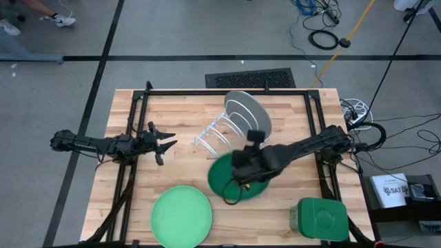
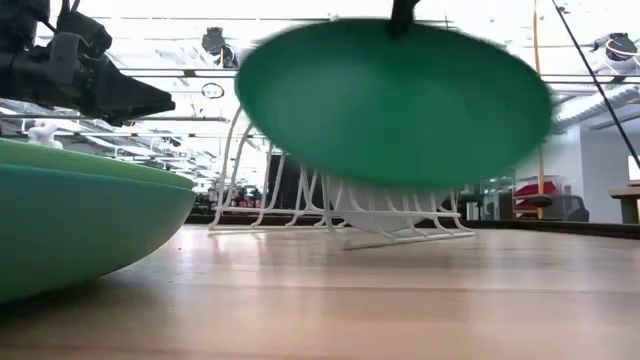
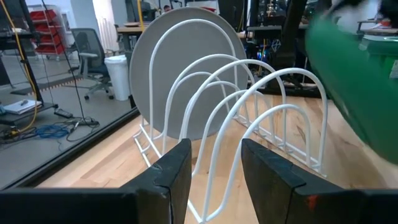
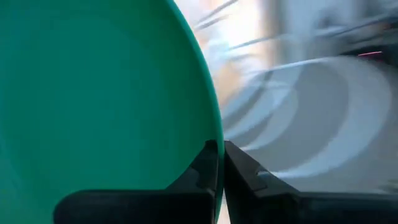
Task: Sort dishes
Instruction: Put the dark green plate into the dish rack
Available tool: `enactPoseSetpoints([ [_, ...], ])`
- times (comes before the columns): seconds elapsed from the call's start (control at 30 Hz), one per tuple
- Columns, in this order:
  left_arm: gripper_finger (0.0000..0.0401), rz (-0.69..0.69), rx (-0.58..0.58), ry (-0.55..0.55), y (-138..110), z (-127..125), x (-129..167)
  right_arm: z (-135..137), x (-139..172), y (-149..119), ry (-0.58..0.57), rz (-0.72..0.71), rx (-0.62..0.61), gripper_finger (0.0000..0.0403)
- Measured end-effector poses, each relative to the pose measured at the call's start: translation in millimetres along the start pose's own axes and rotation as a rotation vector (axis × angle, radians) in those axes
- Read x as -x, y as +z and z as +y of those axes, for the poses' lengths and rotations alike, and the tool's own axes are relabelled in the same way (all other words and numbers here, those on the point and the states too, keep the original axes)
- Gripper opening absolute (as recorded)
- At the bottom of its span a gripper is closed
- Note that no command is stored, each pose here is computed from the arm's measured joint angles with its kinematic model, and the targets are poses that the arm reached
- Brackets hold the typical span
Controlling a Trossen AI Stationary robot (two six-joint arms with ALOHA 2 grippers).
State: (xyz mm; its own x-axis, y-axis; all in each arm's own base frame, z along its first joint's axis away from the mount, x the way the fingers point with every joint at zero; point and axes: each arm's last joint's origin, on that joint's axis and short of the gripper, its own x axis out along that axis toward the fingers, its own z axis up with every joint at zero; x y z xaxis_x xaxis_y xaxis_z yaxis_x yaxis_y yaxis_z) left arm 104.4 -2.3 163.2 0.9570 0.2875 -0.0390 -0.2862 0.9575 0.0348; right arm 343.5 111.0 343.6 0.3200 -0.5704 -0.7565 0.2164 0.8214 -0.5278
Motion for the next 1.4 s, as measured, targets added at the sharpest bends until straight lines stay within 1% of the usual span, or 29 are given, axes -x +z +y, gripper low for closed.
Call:
enactPoseSetpoints([
  [0.07,0.0141,0.0,-0.005,0.0,0,0,0,-11,22,3,-0.109,-0.11,-0.053,0.0001],
  [0.17,0.0141,0.0,-0.016,0.0,0,0,0,-24,51,6,-0.221,-0.266,-0.078,0.0001],
  [0.23,0.0141,0.0,-0.016,0.0,0,0,0,-33,65,7,-0.324,-0.344,-0.106,0.0001],
  [0.33,0.0141,-0.001,-0.016,0.0,0,0,0,-42,78,8,-0.49,-0.435,-0.137,0.0001],
  [0.43,0.0141,-0.005,-0.014,0.0,0,0,0,-49,80,11,-0.652,-0.495,-0.183,0.0001],
  [0.47,0.0141,-0.005,-0.014,0.0,0,0,0,-51,80,13,-0.685,-0.508,-0.203,0.0001],
  [0.57,0.0141,-0.011,-0.011,0.0,1,0,0,-54,71,21,-0.706,-0.498,-0.244,0.0001],
  [0.67,0.0141,-0.021,-0.006,0.0,2,0,0,-53,55,31,-0.728,-0.475,-0.269,0.0001],
  [0.8,0.0141,-0.03,-0.002,0.0,3,0,0,-51,33,43,-0.768,-0.418,-0.224,0.0001],
  [0.87,0.0141,-0.039,0.003,0.001,4,0,0,-53,24,48,-0.783,-0.397,-0.223,0.0001],
  [0.97,0.0141,-0.089,0.026,0.002,9,0,0,-58,14,51,-0.803,-0.371,-0.223,0.0001],
  [1.17,0.0141,-0.147,0.051,0.003,15,1,1,-72,8,51,-0.828,-0.337,-0.227,0.0001],
  [1.27,0.0141,-0.145,0.048,0.009,15,1,1,-80,9,47,-0.839,-0.319,-0.215,0.0],
  [1.4,0.0141,-0.145,0.048,0.011,15,1,1,-87,11,44,-0.84,-0.323,-0.245,0.0],
])
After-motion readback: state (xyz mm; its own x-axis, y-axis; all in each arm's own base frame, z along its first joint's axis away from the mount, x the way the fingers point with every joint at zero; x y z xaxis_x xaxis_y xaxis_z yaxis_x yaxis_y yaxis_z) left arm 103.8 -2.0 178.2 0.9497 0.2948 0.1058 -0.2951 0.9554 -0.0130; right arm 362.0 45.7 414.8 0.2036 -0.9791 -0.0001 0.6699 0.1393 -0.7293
